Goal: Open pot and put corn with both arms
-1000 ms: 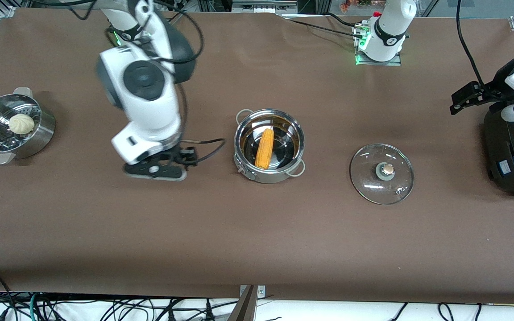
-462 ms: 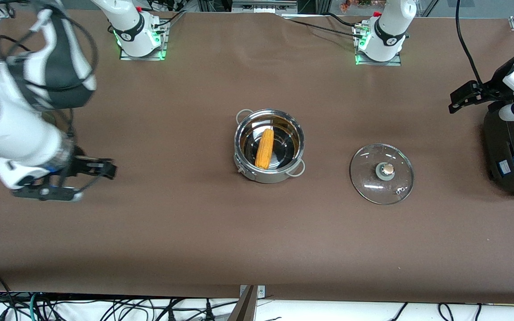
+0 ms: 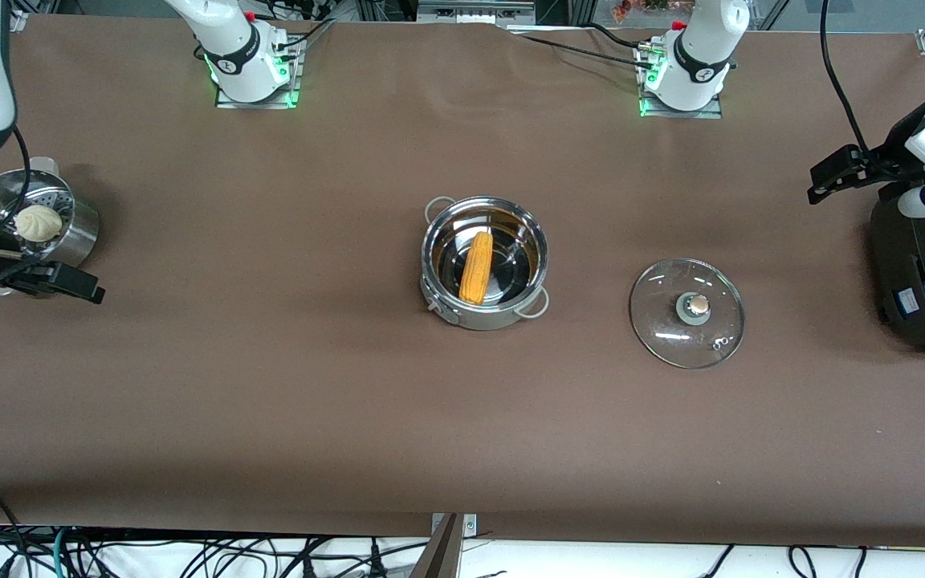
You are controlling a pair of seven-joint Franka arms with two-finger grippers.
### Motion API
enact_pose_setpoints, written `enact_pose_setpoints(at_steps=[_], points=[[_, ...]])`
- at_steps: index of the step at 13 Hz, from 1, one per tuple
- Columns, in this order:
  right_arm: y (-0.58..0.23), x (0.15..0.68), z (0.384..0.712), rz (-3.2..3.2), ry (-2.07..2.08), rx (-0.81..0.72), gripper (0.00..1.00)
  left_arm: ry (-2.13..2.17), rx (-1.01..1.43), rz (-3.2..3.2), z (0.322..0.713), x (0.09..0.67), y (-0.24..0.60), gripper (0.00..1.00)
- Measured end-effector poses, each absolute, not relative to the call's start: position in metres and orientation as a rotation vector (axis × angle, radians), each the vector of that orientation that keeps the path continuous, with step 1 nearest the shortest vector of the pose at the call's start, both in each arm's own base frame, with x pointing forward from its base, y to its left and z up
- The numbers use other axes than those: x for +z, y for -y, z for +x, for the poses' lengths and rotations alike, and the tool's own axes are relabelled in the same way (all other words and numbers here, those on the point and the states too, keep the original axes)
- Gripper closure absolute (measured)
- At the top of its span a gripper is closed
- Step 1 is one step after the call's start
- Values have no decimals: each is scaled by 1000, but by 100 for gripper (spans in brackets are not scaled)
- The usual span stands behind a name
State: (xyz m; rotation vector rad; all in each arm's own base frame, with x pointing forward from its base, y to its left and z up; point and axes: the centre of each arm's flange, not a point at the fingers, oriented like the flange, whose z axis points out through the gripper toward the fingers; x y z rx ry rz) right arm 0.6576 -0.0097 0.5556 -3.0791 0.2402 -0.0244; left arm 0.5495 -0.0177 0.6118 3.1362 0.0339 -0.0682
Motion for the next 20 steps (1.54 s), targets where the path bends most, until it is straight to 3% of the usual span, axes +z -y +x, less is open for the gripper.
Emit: enact_pose_setpoints(at_steps=[9, 20], points=[[46, 595, 600, -3055, -351, 78, 0, -34, -68, 3136, 550, 612, 18, 0], [32, 601, 586, -3116, -182, 141, 0, -35, -69, 3136, 550, 612, 17, 0]])
